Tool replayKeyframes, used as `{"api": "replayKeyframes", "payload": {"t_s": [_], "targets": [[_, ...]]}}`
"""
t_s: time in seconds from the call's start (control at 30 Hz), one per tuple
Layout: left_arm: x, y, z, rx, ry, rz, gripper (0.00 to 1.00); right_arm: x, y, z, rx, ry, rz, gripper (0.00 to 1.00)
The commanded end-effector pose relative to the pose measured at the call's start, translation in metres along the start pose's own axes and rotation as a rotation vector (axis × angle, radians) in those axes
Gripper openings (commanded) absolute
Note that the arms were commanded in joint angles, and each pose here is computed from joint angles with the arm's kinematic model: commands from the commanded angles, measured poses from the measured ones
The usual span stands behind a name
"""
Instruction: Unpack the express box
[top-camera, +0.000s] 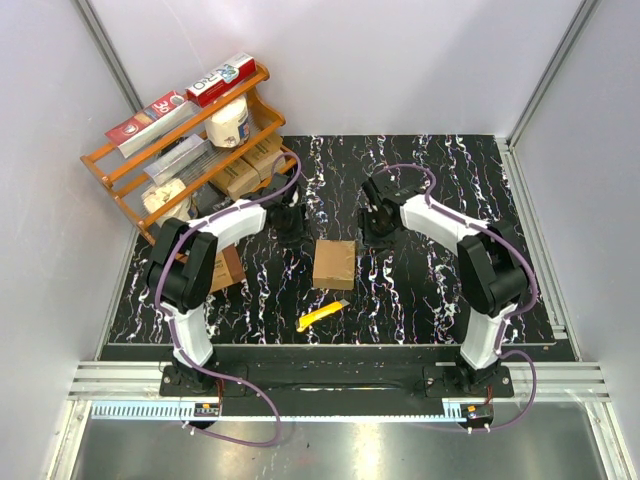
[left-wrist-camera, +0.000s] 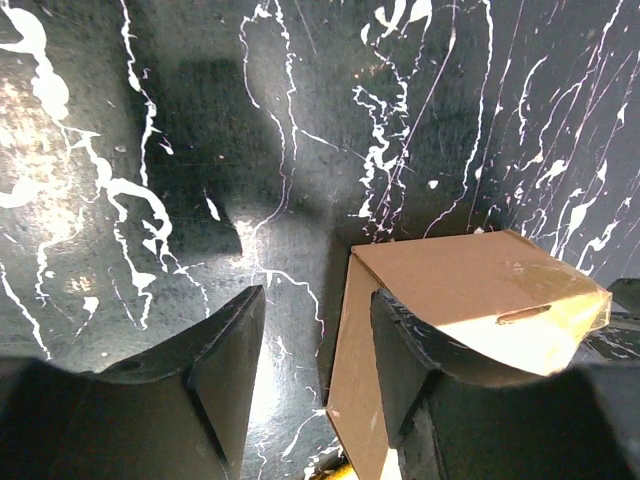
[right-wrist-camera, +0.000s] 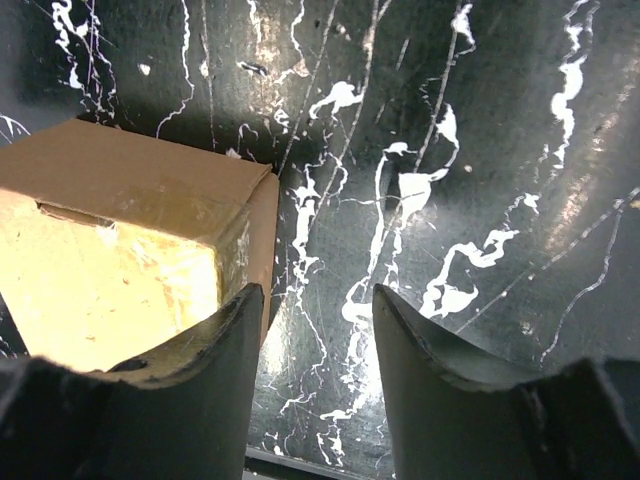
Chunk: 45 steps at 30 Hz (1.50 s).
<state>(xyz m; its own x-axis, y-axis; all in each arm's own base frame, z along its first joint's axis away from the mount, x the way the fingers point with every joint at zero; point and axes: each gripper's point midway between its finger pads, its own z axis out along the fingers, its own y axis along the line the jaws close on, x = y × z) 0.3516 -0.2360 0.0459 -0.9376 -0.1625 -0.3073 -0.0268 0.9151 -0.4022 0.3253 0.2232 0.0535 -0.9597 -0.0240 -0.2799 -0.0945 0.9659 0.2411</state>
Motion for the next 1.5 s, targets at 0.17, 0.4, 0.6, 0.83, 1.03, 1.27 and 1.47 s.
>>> {"api": "replayKeyframes", "payload": {"t_s": [0.17,0.4,0.6,0.83,1.03,1.27,1.47], "targets": [[-0.022,0.023,-0.036,-0.093,-0.121,-0.019,0.54,-0.023,-0.022,-0.057,0.126,-0.265,0.124,0.58],[-0.014,0.029,-0.081,-0.094,-0.192,0.031,0.66,-0.016,0.018,-0.109,-0.093,-0.368,-0.057,0.64],[-0.022,0.029,-0.13,-0.098,-0.326,0.057,0.74,0.024,0.08,-0.13,-0.289,-0.425,-0.422,0.7],[-0.036,0.043,-0.203,-0.183,-0.542,-0.005,0.81,0.088,0.16,-0.12,-0.486,-0.364,-0.783,0.89],[-0.025,0.065,-0.237,-0.209,-0.641,-0.079,0.9,0.121,0.175,-0.068,-0.46,-0.195,-0.975,0.87],[0.005,0.101,-0.224,-0.198,-0.569,-0.155,0.93,0.14,0.168,-0.032,-0.425,-0.062,-1.086,0.81],[0.008,0.105,-0.222,-0.176,-0.547,-0.173,0.95,0.149,0.16,-0.015,-0.375,0.004,-1.156,0.77]]}}
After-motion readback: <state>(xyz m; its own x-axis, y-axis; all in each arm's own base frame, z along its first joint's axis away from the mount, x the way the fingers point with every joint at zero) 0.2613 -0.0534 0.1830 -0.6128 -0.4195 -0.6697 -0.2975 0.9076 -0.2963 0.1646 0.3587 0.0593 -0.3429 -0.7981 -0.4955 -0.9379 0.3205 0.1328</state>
